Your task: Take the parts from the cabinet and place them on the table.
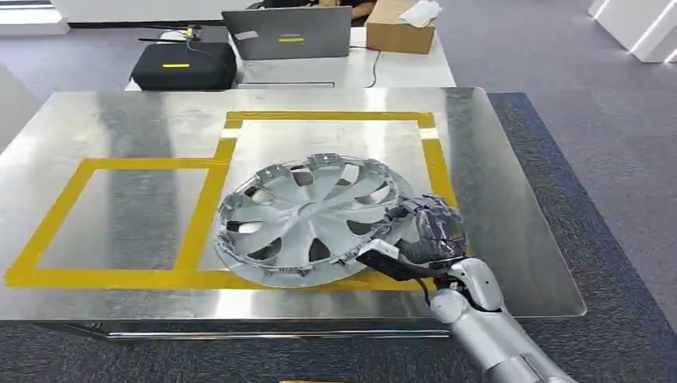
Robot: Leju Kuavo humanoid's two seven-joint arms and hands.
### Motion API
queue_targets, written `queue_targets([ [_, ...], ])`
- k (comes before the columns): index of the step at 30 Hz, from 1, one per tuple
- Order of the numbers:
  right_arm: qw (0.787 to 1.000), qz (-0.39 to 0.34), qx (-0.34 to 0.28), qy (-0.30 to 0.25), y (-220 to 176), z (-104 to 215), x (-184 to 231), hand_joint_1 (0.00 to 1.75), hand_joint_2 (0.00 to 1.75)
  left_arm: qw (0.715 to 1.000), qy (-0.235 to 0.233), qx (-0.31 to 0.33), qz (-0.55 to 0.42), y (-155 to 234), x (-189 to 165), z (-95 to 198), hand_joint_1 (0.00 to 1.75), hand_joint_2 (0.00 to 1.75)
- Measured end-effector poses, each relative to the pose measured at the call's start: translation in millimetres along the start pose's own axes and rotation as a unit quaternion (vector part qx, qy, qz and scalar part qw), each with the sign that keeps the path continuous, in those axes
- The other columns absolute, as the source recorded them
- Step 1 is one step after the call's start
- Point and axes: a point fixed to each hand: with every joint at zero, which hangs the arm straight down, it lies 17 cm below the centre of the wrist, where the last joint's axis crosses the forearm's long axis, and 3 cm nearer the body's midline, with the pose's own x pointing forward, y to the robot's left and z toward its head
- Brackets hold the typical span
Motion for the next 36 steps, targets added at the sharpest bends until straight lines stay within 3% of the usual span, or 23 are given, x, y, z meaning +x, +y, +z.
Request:
queue_targets([
  [7,0.998,0.035,0.043,-0.021,18.5,-7.2,16.4,1.75,1.75,1.000,0.010,-0.010,-0.001,1.3,-0.5,-1.7,0.00,1.75],
  [20,0.998,0.065,-0.004,0.015,-8.9,-70.9,19.4,1.75,1.75,0.999,0.029,-0.007,-0.018,8.0,-4.8,-4.0,0.00,1.75],
  [21,0.997,0.071,-0.009,0.018,-11.4,-74.0,17.9,0.00,0.00,0.999,0.029,-0.007,-0.018,8.1,-4.7,-4.1,0.00,1.75],
  [29,0.992,0.100,-0.050,0.053,-35.3,-81.3,-13.5,0.00,0.00,0.999,0.034,0.004,-0.022,12.5,-7.3,-4.2,0.00,1.75],
  [30,0.992,0.100,-0.049,0.058,-35.6,-80.3,-18.3,0.00,0.00,0.999,0.034,0.006,-0.021,13.0,-7.7,-4.2,0.00,0.00],
  [36,0.989,0.118,-0.038,0.078,-33.6,-73.9,-39.1,0.00,0.00,0.999,0.038,0.011,-0.024,15.3,-9.3,-4.1,0.00,0.00],
])
